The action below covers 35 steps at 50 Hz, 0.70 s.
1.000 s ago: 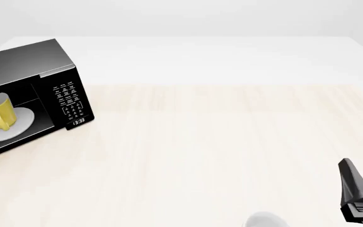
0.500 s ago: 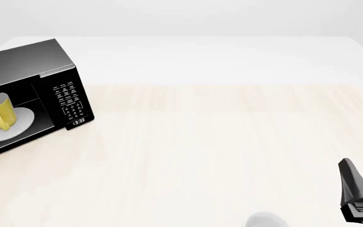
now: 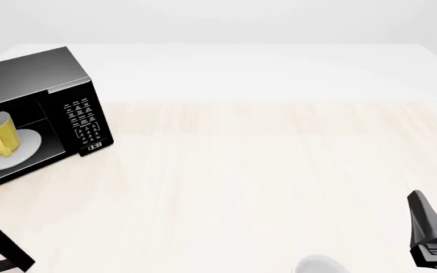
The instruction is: Put the yellow and white mug in the microwave and close it.
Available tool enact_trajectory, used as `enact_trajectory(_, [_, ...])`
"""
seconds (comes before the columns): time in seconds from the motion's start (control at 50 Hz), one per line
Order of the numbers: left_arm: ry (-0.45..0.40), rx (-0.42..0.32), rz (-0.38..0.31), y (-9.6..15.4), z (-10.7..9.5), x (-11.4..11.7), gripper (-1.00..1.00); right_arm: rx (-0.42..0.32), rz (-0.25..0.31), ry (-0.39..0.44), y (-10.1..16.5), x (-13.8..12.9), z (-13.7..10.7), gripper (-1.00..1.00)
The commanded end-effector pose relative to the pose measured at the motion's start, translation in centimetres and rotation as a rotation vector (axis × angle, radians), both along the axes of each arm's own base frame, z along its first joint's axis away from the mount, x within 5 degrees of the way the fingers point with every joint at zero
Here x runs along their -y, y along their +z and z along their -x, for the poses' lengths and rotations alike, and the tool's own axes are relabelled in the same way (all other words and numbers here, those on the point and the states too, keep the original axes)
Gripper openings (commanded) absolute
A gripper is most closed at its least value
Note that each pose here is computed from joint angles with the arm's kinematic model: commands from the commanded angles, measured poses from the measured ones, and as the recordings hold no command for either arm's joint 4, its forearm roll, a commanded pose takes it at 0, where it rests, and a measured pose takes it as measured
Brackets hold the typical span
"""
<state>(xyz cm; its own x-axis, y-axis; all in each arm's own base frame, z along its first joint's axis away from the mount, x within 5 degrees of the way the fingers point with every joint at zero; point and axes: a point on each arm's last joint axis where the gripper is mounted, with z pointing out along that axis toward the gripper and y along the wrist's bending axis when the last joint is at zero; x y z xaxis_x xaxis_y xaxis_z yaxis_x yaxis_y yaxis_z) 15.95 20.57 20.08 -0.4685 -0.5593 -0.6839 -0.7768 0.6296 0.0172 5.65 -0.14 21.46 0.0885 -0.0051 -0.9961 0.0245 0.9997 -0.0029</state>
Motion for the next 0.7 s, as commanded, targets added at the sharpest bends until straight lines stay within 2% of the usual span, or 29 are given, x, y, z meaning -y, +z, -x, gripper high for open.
enact_trajectory(0.02, [-0.066, -0.023, 0.017, -1.0, -1.5, 0.7, 1.00, 0.000, 0.000, 0.000, 0.0, 0.0, 0.0, 1.00])
enact_trajectory(0.16, [-0.114, 0.004, 0.009, -0.5, -3.2, 1.5, 1.00, 0.000, 0.000, 0.000, 0.0, 0.0, 0.0, 1.00])
enact_trajectory(0.7, [-0.167, 0.018, 0.016, -0.5, -5.0, 2.4, 1.00, 0.000, 0.000, 0.000, 0.0, 0.0, 0.0, 1.00])
